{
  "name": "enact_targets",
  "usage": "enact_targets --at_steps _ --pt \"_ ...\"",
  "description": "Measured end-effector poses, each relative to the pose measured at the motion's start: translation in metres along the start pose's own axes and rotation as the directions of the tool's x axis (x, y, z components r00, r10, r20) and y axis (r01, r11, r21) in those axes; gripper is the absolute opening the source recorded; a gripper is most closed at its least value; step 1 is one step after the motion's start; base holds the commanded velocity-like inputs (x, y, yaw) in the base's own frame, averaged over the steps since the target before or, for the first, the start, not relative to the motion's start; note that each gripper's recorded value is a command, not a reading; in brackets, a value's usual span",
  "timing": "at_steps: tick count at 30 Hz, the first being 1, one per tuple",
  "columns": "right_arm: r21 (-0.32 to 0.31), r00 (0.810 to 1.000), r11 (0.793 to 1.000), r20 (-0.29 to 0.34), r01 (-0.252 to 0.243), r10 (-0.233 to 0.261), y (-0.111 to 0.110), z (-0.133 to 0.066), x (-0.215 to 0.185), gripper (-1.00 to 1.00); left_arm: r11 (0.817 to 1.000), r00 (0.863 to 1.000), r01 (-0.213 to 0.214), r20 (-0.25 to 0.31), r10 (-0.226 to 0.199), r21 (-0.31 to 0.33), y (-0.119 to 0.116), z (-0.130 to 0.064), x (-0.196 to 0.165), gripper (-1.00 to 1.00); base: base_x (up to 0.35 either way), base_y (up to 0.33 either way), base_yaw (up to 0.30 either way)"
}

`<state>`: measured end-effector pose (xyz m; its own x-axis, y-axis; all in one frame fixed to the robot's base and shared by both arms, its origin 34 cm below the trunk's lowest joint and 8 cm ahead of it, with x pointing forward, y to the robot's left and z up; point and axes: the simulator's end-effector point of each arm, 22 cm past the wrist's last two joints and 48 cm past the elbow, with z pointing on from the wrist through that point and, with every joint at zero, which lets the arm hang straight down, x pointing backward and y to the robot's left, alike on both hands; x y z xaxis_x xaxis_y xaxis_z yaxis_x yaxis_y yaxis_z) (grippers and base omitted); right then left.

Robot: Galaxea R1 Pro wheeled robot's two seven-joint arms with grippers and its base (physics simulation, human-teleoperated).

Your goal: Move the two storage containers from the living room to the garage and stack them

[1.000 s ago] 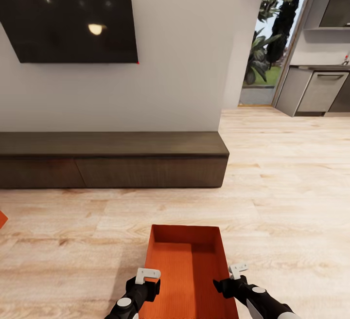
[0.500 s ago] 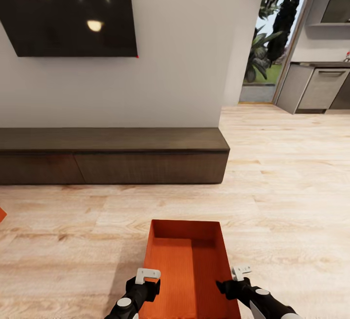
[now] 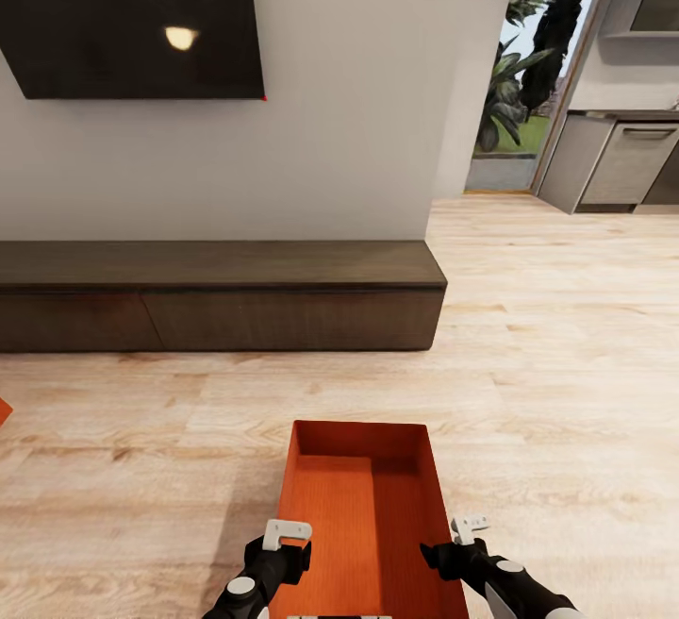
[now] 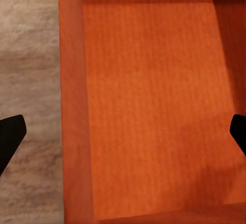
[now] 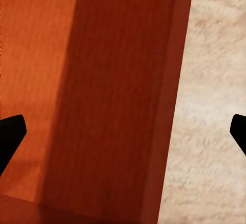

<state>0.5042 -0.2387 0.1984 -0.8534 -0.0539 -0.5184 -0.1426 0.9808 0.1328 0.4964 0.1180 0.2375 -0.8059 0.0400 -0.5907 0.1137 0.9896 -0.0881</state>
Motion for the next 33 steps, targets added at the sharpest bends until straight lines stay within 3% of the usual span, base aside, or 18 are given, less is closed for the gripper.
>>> enact_targets --at_steps 12,23,27,33 --pt "-0.004 1.000 1.000 -0.002 0.007 -0.007 0.002 0.000 0.000 1.00 1.000 1.000 0.001 0.006 -0.001 -0.001 0.001 0.000 -0.003 1.00 0.000 0.000 0.000" --pt "-0.008 0.999 1.000 0.029 0.023 -0.023 0.007 -0.011 -0.021 1.00 1.000 0.999 -0.002 0.039 0.003 -0.011 0.005 -0.011 -0.024 1.00 0.000 0.000 0.000" --pt "-0.008 0.999 1.000 0.029 0.023 -0.023 0.008 -0.018 -0.028 1.00 0.999 0.999 0.001 0.038 0.000 -0.038 0.024 -0.017 -0.031 1.00 0.000 0.000 0.000" --pt "-0.008 0.999 1.000 0.030 0.022 -0.022 0.009 -0.027 -0.038 1.00 0.999 0.999 0.004 0.037 -0.002 -0.045 0.028 -0.025 -0.041 1.00 0.000 0.000 0.000"
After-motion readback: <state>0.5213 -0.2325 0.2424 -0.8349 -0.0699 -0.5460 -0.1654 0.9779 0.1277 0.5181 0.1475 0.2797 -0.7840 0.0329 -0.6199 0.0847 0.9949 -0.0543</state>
